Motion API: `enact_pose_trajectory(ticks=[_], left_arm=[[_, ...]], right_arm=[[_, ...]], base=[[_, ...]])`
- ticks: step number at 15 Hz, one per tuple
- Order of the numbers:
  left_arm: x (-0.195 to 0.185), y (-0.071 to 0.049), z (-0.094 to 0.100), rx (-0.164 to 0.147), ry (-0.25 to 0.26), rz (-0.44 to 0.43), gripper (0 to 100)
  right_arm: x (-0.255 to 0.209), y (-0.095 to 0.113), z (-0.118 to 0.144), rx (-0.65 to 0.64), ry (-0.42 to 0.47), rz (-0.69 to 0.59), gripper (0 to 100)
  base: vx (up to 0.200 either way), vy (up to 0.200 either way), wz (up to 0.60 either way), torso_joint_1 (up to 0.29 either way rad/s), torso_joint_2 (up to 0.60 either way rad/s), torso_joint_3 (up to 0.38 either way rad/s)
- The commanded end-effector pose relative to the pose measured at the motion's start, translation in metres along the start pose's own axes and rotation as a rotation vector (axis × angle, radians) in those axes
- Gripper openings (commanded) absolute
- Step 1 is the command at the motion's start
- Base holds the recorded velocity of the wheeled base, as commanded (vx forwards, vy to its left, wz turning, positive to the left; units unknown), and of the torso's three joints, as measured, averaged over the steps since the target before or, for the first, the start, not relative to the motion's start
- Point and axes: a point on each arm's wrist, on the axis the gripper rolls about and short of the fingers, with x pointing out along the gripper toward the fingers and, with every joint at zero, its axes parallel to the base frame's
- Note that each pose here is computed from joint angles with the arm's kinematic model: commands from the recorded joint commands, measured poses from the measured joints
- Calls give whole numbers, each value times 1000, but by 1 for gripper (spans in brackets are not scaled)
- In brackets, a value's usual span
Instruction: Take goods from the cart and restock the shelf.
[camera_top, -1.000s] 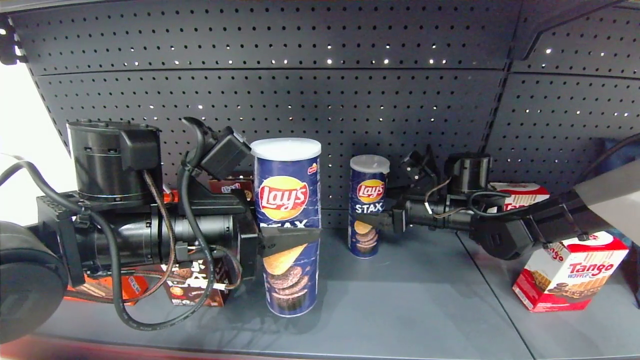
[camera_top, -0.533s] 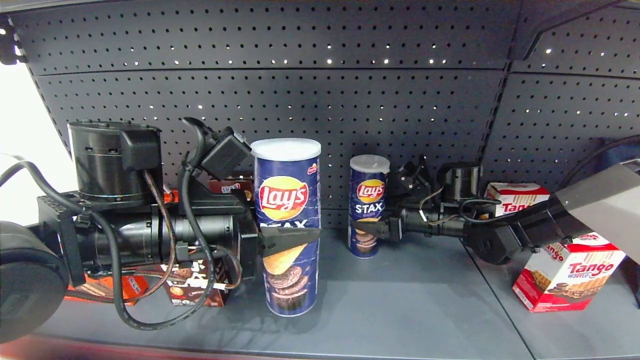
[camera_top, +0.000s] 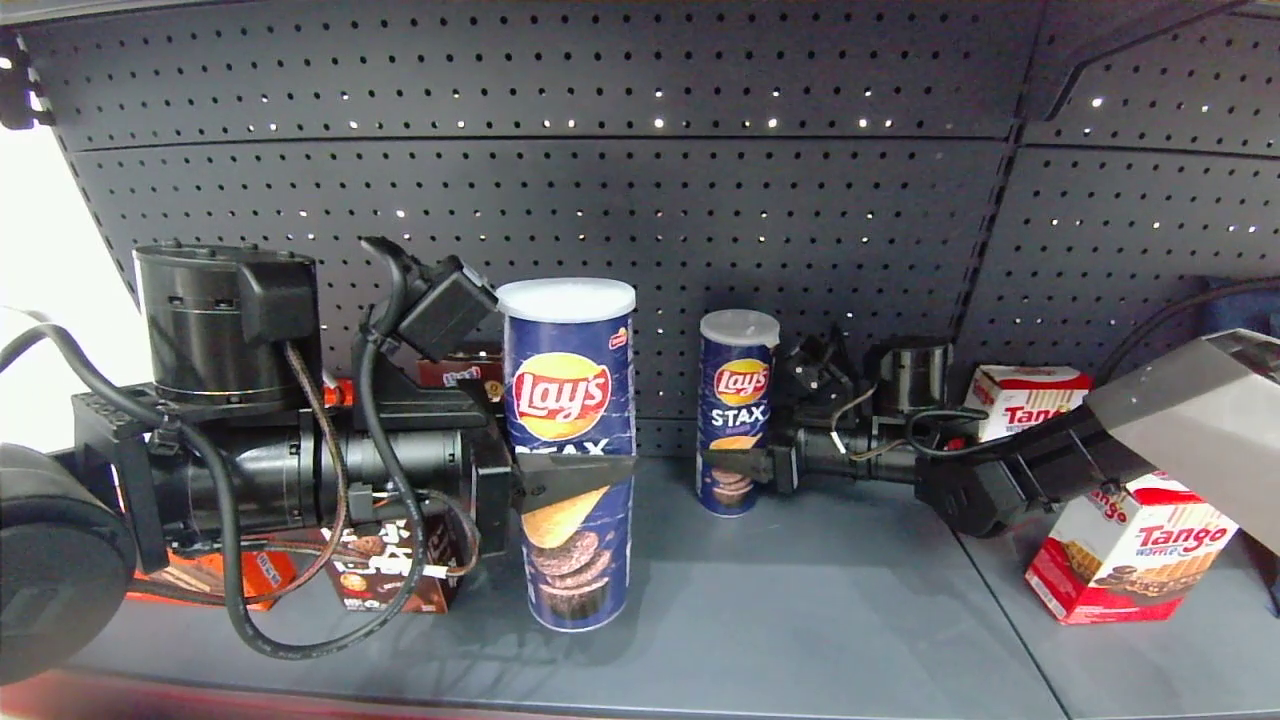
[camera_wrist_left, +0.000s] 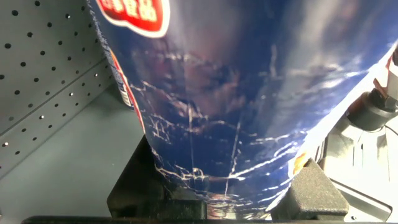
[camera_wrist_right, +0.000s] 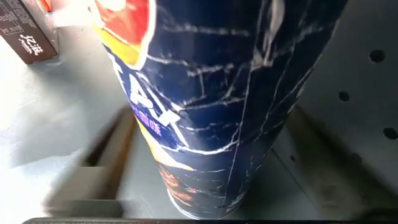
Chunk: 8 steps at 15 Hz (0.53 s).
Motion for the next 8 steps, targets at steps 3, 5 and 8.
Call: enact_pose_trajectory(ticks=[3, 5, 8], left_arm=[[0, 0, 1, 2, -3, 0, 0], [-1, 0, 0, 1, -1, 0, 0], [-2, -1, 0, 2, -3, -1, 0]], right_arm=[[-2, 2, 2, -3, -3, 0, 0], [-5, 6, 8, -9, -11, 2, 0], [-16, 14, 22, -19, -21, -29, 0]], base=[[0, 0, 0, 0, 0, 0], [0, 0, 0, 0, 0, 0], [0, 0, 0, 0, 0, 0]])
